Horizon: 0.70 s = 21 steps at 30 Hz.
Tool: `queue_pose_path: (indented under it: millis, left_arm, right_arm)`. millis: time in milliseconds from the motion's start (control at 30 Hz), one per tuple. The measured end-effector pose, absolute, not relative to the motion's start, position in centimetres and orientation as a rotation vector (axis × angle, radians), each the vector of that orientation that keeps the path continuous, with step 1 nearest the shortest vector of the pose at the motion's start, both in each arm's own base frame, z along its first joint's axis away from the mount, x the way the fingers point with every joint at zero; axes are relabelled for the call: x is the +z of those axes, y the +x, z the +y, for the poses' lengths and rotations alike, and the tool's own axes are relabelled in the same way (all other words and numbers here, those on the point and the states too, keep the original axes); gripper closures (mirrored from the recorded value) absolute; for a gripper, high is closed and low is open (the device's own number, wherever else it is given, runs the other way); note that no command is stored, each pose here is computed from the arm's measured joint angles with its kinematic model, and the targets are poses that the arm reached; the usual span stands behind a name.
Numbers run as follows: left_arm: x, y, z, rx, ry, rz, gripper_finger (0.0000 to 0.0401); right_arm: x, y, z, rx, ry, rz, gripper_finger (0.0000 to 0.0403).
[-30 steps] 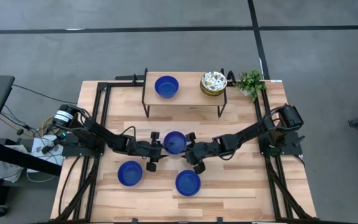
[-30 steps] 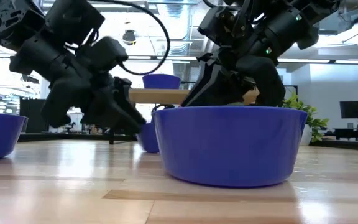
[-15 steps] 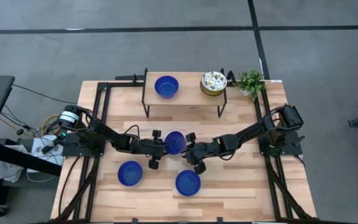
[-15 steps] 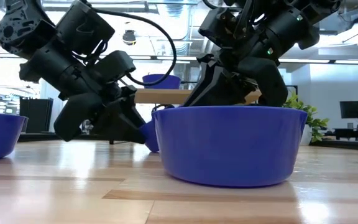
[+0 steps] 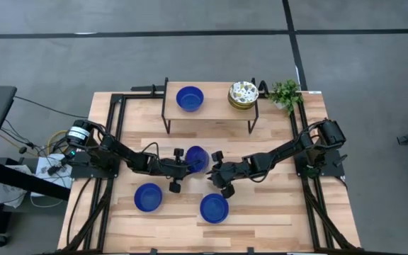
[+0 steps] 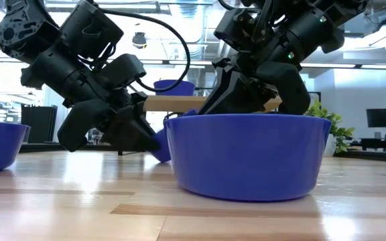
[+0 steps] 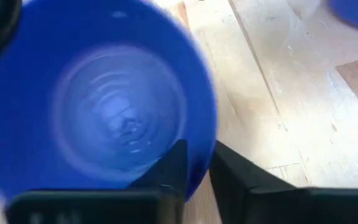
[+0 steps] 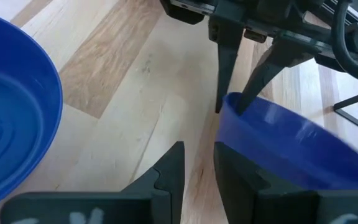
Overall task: Pick & Place Mini bowls
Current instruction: Stack the blue bowl on the blue bowl on the shelf
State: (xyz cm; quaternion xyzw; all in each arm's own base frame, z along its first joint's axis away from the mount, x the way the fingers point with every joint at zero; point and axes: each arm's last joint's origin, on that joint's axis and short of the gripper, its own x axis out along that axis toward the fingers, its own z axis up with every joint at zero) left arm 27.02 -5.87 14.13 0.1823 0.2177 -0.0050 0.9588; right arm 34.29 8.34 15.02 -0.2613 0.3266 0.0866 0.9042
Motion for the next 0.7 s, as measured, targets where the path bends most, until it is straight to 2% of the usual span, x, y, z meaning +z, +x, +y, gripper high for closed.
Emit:
queue_pose_path:
  millis: [133, 700]
  left_arm:
    - [14.4, 27.1, -5.9, 0.001, 0.372, 0.421, 0.0389]
    - [15.3, 26.9, -6.3, -0.015, 0.327, 0.382, 0.0391]
  right_arm:
    - [15.0, 34.3, 8.3, 0.179, -0.54, 0.676, 0.0326]
    - [15.1, 34.2, 8.3, 0.181, -0.543, 0.685, 0.0326]
